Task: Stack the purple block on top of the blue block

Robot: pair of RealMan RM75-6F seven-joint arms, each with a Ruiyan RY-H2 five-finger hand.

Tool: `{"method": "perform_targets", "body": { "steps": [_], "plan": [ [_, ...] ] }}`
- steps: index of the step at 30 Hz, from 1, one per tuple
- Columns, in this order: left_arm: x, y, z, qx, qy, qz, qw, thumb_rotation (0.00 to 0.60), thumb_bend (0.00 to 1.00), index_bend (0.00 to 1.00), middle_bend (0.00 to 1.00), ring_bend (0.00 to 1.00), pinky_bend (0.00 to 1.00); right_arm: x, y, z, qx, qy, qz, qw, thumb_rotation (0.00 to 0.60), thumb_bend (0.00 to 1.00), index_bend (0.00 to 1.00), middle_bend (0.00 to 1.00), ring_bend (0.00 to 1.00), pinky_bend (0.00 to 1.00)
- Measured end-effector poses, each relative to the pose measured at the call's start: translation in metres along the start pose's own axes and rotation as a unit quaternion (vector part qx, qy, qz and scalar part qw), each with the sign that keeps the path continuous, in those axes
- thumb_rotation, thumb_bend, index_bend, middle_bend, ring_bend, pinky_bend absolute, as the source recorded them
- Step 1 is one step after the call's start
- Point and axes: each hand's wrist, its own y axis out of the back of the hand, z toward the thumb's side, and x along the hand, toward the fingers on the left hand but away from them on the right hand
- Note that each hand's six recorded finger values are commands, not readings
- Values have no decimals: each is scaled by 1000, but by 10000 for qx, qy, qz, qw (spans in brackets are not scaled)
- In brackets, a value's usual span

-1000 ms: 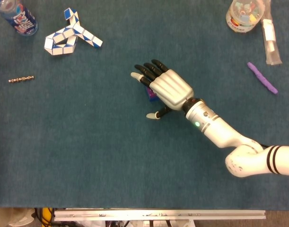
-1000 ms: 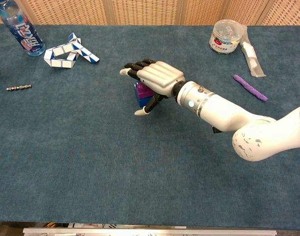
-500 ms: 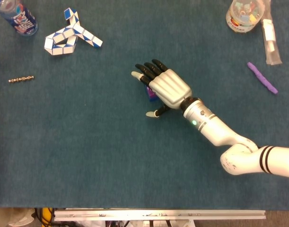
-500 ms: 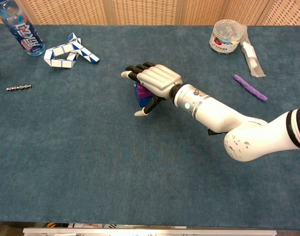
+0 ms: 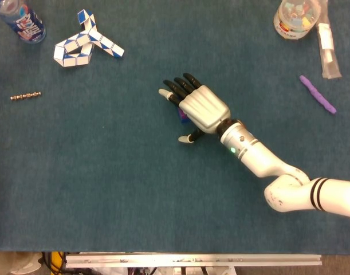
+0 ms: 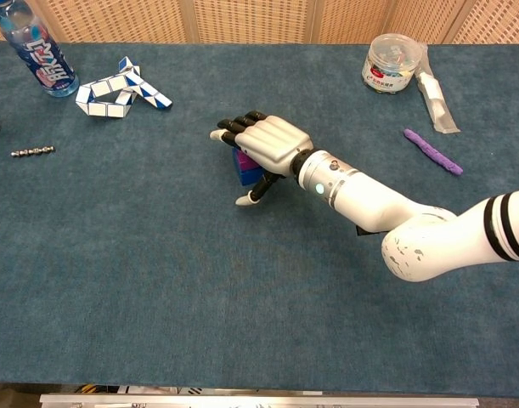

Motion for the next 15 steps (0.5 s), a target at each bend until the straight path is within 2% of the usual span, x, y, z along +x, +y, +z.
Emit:
{"method": "perform_targets", "body": {
  "steps": [15],
  "plan": [
    [1,1,0,-7,9,13,10000,600,169,205,185,193,309,0,-4,-2,139,-60,-53,9999,367,0,0,0,0,0]
  ]
}}
